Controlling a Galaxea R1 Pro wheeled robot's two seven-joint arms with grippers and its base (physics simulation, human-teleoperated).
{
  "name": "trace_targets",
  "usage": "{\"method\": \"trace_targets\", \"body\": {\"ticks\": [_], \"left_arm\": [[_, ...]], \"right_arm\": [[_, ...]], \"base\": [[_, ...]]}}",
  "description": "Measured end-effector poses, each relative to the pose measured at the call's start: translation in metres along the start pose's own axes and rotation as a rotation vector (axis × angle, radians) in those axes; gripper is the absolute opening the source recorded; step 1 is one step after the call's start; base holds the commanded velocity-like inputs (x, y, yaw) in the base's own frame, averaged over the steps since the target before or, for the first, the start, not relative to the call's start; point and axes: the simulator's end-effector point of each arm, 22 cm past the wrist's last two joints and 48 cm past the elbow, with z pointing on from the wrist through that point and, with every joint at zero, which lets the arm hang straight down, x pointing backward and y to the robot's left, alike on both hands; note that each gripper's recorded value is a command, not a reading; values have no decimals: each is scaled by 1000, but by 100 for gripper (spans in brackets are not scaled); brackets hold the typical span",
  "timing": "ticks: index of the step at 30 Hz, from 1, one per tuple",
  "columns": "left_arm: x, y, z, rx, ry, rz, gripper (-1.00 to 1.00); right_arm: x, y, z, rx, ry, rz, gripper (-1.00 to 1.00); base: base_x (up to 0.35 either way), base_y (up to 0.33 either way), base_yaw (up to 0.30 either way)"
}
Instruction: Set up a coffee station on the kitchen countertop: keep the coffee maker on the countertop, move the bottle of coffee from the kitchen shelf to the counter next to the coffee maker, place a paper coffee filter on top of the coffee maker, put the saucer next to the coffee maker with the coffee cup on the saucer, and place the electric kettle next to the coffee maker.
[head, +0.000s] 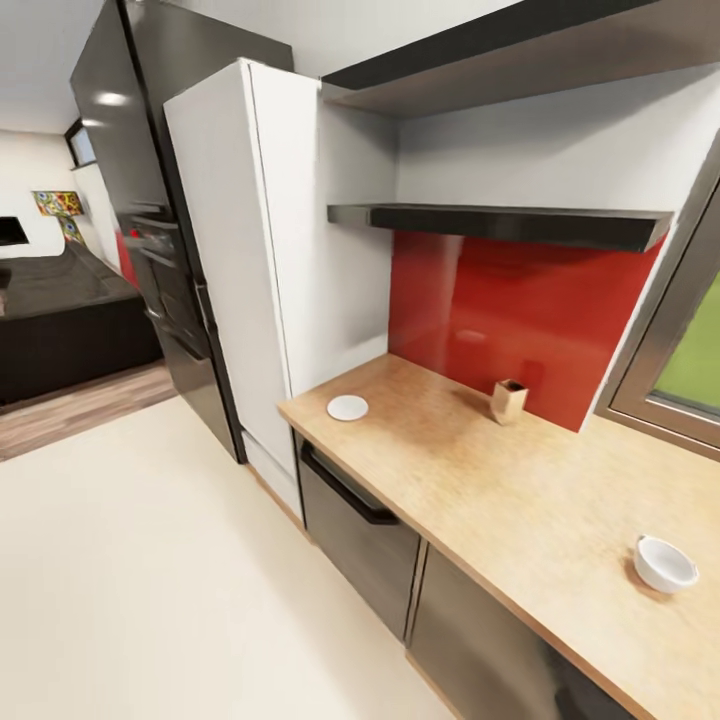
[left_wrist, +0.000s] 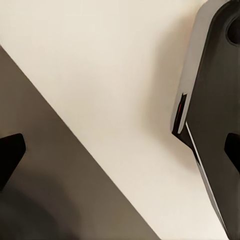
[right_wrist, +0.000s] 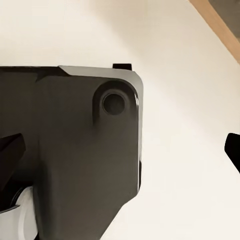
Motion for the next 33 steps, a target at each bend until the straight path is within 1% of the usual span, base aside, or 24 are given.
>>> {"method": "trace_targets", "body": {"ticks": [5, 14, 20, 33], "left_arm": [[-2, 0, 0, 1, -6, -1, 100], [-4, 0, 0, 1, -12, 0, 100], [-5, -1, 0, 2, -15, 1, 100], [-5, -1, 0, 1, -16, 0, 100]], "right_arm": [[-2, 0, 0, 0, -5, 0, 100], [-2, 0, 0, 0, -6, 0, 100], [-3, -1, 0, 1, -8, 0, 100], [-3, -1, 0, 2, -8, 0, 100]], "base": [[181, 305, 127], [240, 262, -8], [285, 207, -214], [285, 223, -265]]}}
